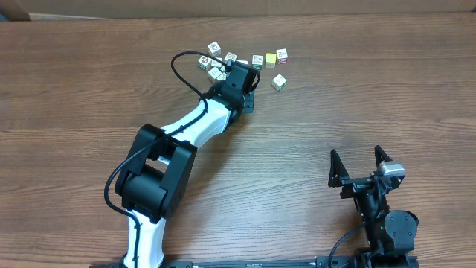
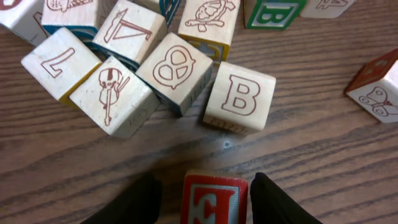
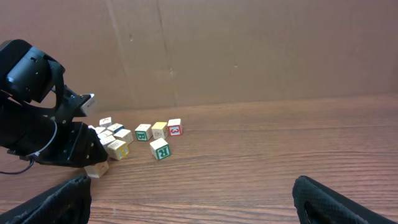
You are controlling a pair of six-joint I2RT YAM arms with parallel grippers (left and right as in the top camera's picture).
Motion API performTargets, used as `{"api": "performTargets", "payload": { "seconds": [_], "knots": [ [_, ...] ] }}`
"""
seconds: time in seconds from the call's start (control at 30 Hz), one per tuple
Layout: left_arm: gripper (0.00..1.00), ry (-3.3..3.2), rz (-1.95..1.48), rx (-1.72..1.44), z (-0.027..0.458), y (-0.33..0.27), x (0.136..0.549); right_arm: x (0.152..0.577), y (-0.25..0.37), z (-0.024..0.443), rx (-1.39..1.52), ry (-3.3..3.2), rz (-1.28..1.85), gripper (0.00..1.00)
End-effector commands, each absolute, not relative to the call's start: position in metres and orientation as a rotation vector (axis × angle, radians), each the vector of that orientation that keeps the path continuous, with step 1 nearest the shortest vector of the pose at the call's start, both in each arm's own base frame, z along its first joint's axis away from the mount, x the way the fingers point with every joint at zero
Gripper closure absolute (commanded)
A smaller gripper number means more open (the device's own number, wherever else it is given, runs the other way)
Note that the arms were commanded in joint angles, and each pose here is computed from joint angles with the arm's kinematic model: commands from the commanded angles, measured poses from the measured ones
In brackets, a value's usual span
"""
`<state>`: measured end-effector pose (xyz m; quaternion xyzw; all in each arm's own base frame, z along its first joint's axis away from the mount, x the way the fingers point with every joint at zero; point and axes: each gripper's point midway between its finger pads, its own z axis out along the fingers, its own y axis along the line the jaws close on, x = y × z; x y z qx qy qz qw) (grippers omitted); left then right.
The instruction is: Form a horizontal line
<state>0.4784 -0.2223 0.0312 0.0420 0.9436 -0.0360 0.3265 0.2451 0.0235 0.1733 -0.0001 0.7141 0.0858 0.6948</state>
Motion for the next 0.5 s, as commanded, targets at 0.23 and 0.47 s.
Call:
{"api": "performTargets", "payload": {
  "seconds": [0.23,0.47],
  "knots": [
    [0.55,2.472,-0.081,0.083,0.023,-0.224,0.479,0.246,0.021,0.171,0.005,1.593,0.175,0.0],
    [0.53,2.487,-0.074,0.088,0.006,-0.224,0.48,0.246,0.021,0.171,0.005,1.593,0.175,0.0]
  ]
}}
